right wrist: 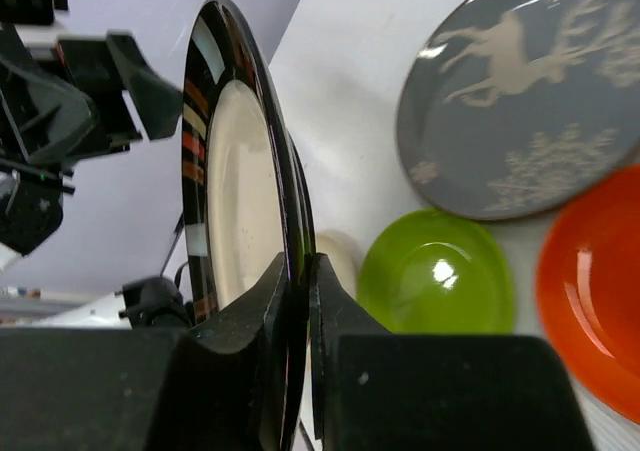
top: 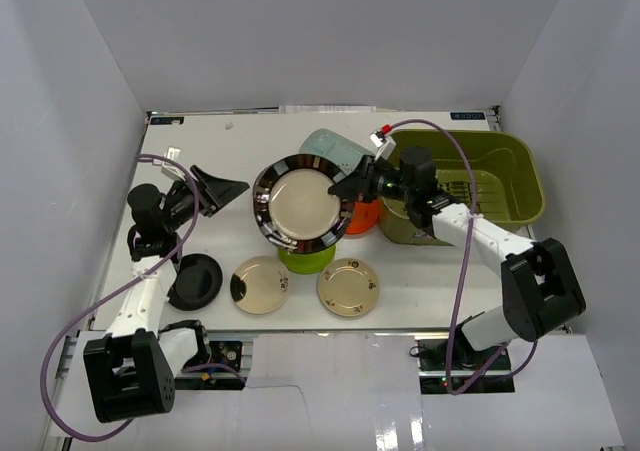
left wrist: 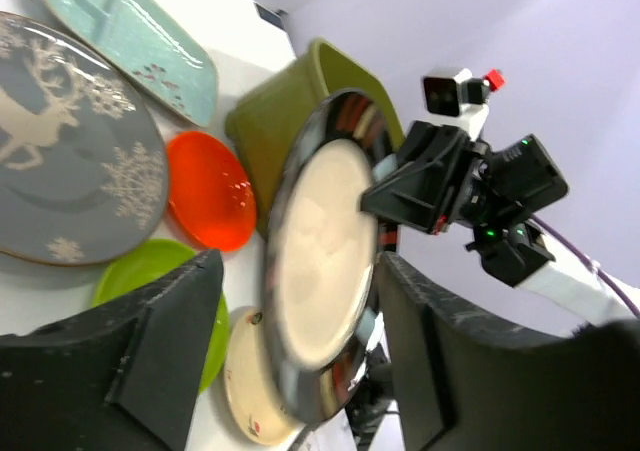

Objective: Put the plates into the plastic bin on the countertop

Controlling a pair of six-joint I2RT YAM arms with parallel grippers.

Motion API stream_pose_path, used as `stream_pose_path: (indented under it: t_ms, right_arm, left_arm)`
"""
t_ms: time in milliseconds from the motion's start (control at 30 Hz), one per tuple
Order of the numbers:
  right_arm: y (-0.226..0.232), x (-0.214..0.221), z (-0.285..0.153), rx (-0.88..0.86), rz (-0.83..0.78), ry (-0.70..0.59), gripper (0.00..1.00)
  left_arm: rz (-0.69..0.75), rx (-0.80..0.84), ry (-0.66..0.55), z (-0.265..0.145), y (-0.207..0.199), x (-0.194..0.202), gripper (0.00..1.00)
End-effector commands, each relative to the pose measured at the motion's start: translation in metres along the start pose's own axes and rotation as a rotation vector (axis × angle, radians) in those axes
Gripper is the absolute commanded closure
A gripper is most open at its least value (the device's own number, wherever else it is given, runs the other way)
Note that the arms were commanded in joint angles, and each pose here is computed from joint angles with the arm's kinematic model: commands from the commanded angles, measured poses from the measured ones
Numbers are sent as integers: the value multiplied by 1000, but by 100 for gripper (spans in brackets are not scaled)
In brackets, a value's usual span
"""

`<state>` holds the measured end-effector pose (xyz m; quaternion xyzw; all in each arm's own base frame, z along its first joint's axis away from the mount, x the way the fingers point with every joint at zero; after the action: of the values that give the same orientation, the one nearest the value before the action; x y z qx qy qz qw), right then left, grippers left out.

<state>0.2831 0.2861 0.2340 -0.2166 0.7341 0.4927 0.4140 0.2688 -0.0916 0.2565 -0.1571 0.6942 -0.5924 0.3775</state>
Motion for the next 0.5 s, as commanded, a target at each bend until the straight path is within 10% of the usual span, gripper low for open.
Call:
stream_pose_path:
  t_ms: [0, 467]
  right_arm:
    - [15, -92, -56, -37, -74, -281, 92]
    - [-135, -92, -244, 859, -45, -457, 92]
  left_arm:
    - [-29, -63, -79, 10, 5, -19, 24]
    - [-260, -449, -243, 38, 124, -46, 24]
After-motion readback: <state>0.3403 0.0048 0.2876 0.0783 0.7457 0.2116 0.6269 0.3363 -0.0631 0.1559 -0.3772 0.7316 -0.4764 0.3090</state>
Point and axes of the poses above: each gripper's point midway between its finger pads, its own z axis out along the fingers, its own y axis along the line the jaws close on, x = y × z, the point moved 4 cm from there along -z, back along the fingers, and after that the axes turned 15 degrees about -z, right-handed, at the moved point
